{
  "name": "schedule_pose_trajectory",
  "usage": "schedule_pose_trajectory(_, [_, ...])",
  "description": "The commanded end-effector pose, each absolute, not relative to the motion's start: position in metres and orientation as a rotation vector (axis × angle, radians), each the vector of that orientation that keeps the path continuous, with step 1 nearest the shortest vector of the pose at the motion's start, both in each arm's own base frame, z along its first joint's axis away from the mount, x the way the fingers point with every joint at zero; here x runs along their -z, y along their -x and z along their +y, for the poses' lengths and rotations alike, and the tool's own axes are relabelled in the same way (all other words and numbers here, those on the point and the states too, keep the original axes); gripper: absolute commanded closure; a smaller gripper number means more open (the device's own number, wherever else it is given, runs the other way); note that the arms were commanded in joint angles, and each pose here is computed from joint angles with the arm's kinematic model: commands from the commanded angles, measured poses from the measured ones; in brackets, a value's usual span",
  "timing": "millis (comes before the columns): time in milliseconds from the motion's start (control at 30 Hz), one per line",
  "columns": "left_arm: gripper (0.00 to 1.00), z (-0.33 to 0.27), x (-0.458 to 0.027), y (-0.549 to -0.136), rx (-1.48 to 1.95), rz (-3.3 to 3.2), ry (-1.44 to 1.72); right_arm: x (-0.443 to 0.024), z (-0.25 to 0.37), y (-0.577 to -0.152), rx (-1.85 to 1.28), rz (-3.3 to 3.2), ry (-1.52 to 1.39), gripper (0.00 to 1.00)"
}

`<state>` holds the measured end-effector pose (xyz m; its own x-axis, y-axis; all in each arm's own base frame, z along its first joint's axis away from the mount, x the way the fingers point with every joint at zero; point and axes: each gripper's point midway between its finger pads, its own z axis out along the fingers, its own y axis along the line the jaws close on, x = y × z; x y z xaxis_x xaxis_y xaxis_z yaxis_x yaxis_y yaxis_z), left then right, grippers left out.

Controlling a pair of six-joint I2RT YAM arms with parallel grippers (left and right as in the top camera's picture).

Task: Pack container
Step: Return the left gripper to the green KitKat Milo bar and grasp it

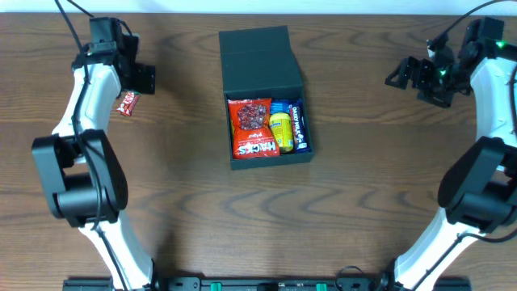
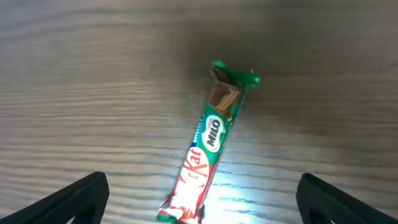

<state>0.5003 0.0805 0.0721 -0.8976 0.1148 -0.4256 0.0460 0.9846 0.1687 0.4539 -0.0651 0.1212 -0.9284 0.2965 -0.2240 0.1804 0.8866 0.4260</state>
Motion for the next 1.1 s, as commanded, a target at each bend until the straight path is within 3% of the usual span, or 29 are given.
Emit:
schedule_pose_trajectory(0, [0.02, 0.082, -0.046, -0.501, -0.181, 2.718, -0.191, -0.136, -0.068, -0.455, -0.566, 2.738, -0.324, 0.01])
schedule_pose_trajectory(367, [0.02, 0.098, -0.020, -0.509, -0.067, 2.701, -0.143, -0.135, -0.067, -0.451, -0.574, 2.756, -0.333, 0.01])
schedule_pose_trajectory(933, [0.12, 0.097, -0.007, -0.510, 0.003, 2.703, -0.137, -0.135, -0.066, -0.451, -0.578, 2.756, -0.349, 0.01])
schedule_pose_trajectory(1000, [0.16, 0.098, -0.007, -0.510, 0.002, 2.703, -0.137, -0.135, -0.065, -0.451, -0.579, 2.757, -0.343, 0.01])
schedule_pose_trajectory(1067, [0.27, 0.098, -0.006, -0.510, 0.002, 2.704, -0.135, -0.135, -0.063, -0.452, -0.580, 2.757, -0.338, 0.01])
